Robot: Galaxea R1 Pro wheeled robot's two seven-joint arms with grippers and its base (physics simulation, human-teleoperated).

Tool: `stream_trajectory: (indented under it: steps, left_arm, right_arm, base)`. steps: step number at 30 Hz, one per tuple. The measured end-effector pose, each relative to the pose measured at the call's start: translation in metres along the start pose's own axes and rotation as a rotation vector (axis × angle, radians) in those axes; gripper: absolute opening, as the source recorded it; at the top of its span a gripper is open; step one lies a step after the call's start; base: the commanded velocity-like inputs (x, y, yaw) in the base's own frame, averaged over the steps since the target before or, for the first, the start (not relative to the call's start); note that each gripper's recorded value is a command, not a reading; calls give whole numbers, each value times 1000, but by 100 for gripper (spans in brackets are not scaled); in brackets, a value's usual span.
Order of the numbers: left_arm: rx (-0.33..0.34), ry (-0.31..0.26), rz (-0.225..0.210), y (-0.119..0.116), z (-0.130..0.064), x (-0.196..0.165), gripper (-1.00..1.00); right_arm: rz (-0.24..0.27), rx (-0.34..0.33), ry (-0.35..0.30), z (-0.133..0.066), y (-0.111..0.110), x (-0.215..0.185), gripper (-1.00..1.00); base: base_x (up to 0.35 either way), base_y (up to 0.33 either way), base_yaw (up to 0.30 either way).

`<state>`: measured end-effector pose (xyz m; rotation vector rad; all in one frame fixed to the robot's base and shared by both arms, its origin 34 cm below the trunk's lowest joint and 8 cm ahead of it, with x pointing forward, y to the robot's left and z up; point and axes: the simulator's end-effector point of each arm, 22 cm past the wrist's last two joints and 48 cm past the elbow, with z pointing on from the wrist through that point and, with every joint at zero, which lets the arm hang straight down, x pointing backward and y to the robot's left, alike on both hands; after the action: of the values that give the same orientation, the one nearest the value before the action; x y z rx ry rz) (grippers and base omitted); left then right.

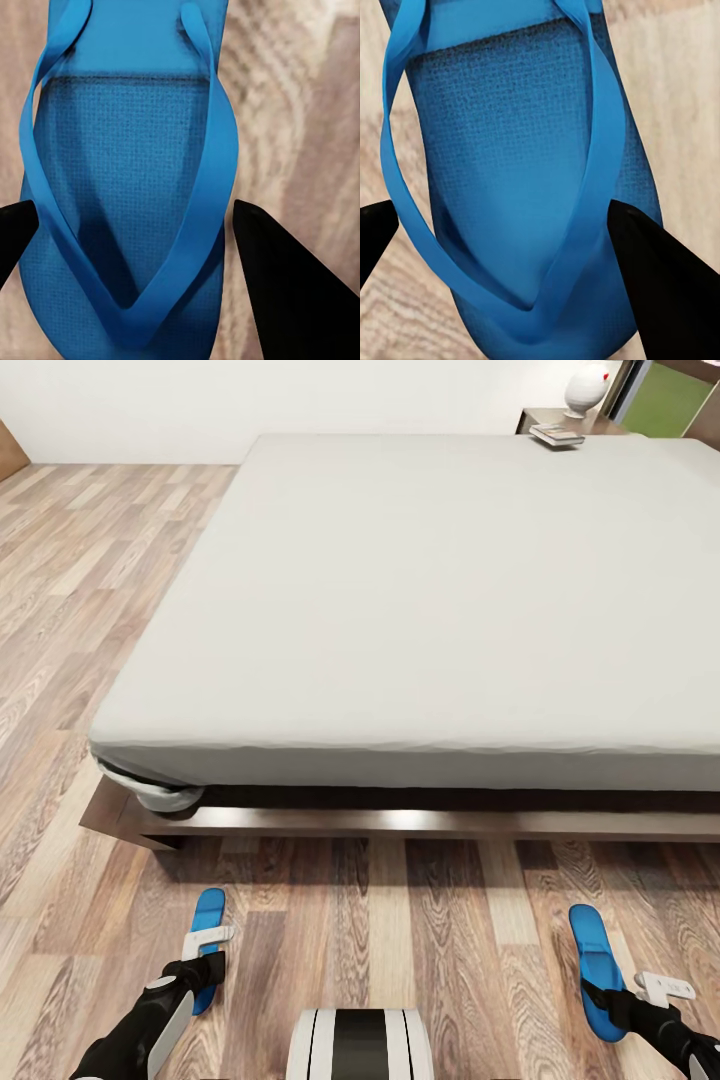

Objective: In the bedroom, move the book from the bed onto either nightstand, and place the two sandals side by side next to the bed.

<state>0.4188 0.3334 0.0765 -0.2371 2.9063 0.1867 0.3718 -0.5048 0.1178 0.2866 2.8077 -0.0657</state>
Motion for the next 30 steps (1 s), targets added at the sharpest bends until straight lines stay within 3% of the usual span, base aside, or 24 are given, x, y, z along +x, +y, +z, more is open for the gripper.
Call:
stream_trajectory:
  steps: [30]
  left_arm:
    - [-5,32,4,1,8,16,-100]
  right_arm:
    - [-18,8,-4,5,-4,-3,-100]
  base:
    - [0,0,0]
